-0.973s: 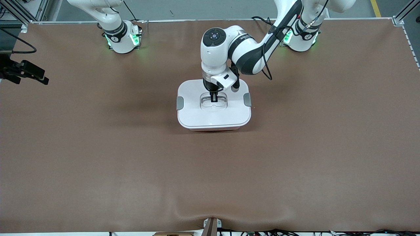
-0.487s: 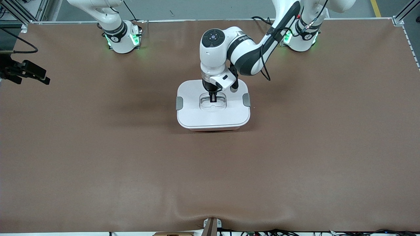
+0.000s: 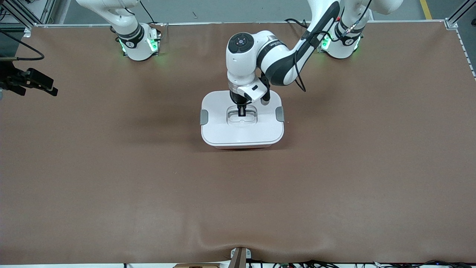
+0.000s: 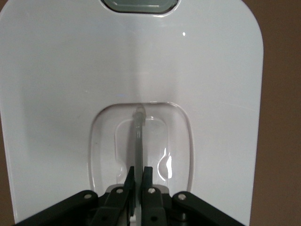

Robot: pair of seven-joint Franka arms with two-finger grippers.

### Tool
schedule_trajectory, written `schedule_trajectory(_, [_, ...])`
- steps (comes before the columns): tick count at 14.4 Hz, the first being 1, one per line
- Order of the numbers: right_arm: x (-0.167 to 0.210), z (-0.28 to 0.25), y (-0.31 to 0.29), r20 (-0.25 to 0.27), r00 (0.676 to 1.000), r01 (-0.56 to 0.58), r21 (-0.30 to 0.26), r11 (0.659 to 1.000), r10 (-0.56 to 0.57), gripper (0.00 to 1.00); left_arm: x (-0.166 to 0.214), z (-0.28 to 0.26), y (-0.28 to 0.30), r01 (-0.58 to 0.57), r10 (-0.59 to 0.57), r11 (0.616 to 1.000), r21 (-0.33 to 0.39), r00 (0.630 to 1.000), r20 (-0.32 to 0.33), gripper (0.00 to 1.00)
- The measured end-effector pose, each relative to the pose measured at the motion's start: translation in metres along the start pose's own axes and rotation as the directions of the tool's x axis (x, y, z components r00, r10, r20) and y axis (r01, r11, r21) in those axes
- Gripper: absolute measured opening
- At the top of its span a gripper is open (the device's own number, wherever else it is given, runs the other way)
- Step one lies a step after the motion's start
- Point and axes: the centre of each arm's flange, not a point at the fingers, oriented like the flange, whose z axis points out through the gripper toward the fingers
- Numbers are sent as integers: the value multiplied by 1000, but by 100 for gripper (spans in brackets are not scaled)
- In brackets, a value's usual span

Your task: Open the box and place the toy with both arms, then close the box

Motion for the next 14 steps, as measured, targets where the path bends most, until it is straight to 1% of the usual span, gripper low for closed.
schedule_trajectory(13, [-1, 0, 3, 7, 1000, -5, 0, 1000, 5, 100, 0, 0, -3, -16, 16, 1000, -21, 1000, 2, 7])
schedule_trajectory(14, [-1, 0, 3, 7, 1000, -5, 0, 1000, 5, 100, 0, 0, -3, -16, 16, 1000, -22, 1000, 3, 10])
